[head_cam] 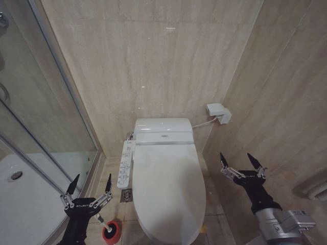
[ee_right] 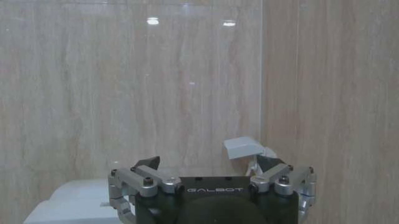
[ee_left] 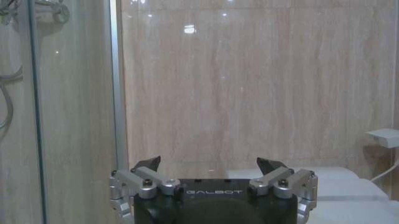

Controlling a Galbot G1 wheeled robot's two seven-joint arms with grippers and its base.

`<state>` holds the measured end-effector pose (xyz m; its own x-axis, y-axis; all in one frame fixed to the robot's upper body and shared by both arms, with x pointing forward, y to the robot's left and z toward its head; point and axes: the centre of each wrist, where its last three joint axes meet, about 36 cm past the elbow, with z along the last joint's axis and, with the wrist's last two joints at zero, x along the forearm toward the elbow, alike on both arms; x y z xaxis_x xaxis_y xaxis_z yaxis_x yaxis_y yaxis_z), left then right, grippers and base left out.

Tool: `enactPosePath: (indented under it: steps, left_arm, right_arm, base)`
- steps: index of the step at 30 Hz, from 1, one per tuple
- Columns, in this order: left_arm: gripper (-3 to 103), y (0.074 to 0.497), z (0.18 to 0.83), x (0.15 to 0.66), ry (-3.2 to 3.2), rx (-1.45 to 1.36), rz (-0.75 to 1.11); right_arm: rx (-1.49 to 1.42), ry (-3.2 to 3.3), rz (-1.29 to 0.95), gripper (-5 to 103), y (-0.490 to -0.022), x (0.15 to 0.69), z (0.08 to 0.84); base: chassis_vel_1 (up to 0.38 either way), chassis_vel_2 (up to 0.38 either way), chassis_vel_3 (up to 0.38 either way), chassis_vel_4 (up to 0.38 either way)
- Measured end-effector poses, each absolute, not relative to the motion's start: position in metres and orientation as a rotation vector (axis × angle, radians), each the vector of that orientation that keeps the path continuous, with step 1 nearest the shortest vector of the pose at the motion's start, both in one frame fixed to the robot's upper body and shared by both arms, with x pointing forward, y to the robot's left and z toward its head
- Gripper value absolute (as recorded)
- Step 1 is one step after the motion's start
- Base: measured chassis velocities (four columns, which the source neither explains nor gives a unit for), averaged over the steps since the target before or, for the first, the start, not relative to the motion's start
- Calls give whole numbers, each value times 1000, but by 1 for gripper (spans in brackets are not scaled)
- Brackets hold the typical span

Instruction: Open the toilet lid, clean the toilet bowl with a toilet brush, close the toilet lid, and flush.

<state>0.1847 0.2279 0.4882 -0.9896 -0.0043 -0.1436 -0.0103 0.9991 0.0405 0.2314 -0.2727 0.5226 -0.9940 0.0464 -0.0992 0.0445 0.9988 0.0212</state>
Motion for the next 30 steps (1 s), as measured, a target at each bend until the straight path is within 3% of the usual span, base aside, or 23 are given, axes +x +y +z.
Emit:
enactPosePath:
  steps: [30]
  left_arm:
    - [100,228,488,185,2997,-11,62]
  right_arm:
    - [69,3041,29,100,-273,231,523]
  base:
    - [0,0,0,0]
